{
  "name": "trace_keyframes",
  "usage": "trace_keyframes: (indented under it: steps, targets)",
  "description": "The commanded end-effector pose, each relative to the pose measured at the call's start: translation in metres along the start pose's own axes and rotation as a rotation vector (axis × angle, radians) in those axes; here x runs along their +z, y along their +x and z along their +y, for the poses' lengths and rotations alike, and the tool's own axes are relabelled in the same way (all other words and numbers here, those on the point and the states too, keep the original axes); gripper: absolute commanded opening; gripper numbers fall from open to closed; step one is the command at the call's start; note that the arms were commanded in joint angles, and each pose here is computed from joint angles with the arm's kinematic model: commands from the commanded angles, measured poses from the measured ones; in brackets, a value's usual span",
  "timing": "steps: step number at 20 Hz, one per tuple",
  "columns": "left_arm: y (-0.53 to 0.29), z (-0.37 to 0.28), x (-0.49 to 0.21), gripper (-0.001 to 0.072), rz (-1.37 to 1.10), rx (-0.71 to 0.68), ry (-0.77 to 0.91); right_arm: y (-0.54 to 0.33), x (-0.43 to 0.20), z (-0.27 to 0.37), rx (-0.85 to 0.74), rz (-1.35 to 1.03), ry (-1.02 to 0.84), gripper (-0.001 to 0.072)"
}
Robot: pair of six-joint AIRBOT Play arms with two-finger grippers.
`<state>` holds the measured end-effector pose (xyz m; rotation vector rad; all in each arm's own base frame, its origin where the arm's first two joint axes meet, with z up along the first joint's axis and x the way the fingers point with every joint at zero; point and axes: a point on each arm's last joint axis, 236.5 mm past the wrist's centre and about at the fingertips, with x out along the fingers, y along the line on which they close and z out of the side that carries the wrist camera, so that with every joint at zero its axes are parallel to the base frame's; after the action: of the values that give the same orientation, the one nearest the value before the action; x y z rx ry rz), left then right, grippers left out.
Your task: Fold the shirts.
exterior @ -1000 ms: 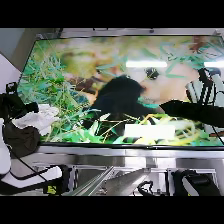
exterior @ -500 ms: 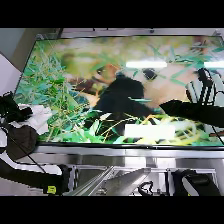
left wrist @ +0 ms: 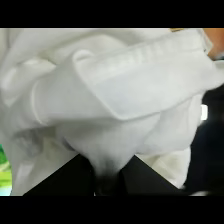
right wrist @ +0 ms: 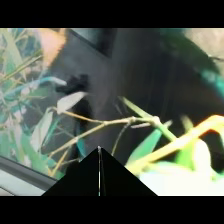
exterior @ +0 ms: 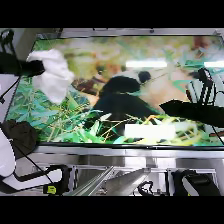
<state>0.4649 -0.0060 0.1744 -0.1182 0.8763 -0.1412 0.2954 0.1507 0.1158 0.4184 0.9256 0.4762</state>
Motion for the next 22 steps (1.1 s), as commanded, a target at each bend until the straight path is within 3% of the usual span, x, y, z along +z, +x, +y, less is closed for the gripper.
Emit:
trace_keyframes:
  steps: [1, 5, 9, 11, 12, 15, 16, 17, 18, 22]
  targets:
    - [-0.031, -0.146, -0.015, 0.0018, -0.001, -0.239, 0.156, 0.0, 0.002, 0.0, 0.0, -0.009, 0.0, 0.0024]
    - [0.017, -0.245, -0.094, 0.0018, 0.143, -0.371, 0.22, 0.001, 0.004, 0.0, 0.0, -0.015, 0.001, 0.0024]
    - [0.078, -0.31, -0.167, 0.0038, 0.243, -0.42, 0.247, 0.004, 0.004, -0.001, 0.001, -0.012, 0.01, 0.0026]
    - [0.096, -0.324, -0.179, 0.0436, 0.263, -0.424, 0.242, 0.008, 0.003, -0.006, -0.007, 0.002, 0.02, 0.0031]
    - [0.101, -0.328, -0.177, 0.0501, 0.272, -0.42, 0.212, 0.011, 0.003, -0.008, -0.01, 0.011, 0.026, 0.0031]
    - [0.093, -0.313, -0.154, 0.05, 0.302, -0.396, 0.195, 0.017, 0.004, -0.02, -0.026, 0.031, 0.061, 0.0042]
    - [0.082, -0.296, -0.145, 0.05, 0.33, -0.376, 0.188, 0.017, 0.005, -0.029, -0.039, 0.037, 0.086, 0.0192]
    - [0.071, -0.276, -0.14, 0.0501, 0.364, -0.353, 0.177, 0.016, 0.005, -0.039, -0.048, 0.049, 0.126, 0.0408]
    - [0.059, -0.254, -0.141, 0.05, 0.399, -0.328, 0.17, 0.016, 0.003, -0.051, -0.063, 0.069, 0.162, 0.0436]
    - [0.035, -0.19, -0.231, 0.0501, 0.612, -0.241, 0.114, 0.044, -0.023, -0.094, -0.096, 0.217, 0.23, 0.0437]
